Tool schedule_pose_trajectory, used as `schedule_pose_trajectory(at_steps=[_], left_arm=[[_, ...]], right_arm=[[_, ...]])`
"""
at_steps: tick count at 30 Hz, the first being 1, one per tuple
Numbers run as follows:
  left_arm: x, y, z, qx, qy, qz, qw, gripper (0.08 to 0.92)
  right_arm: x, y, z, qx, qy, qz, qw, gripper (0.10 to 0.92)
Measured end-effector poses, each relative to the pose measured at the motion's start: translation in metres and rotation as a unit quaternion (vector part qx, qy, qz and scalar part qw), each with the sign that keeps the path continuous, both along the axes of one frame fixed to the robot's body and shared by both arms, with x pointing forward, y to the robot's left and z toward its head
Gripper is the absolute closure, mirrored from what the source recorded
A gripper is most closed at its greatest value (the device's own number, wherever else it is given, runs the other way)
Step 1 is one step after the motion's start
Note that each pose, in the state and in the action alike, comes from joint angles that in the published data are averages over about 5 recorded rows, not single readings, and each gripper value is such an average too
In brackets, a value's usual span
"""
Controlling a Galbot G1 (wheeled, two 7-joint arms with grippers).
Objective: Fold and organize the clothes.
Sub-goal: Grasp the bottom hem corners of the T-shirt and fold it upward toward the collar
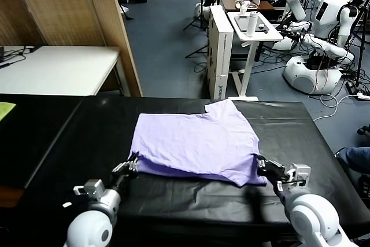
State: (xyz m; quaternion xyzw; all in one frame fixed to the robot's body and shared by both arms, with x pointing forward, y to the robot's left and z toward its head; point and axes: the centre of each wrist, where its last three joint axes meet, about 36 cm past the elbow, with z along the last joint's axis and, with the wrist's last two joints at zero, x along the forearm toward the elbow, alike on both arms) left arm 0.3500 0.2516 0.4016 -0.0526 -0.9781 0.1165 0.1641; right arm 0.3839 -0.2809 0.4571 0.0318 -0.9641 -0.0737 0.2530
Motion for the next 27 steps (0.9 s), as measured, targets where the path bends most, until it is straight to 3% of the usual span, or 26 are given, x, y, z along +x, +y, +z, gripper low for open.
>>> schedule_pose_trajectory(at_steps=[27], left_arm=[[0.02, 0.01, -0.015, 0.014, 0.011, 0.006, 1.0, 0.851]], right_arm=[[0.023, -0.001, -0.012, 0.007, 0.001, -0.001, 1.0, 0.874]])
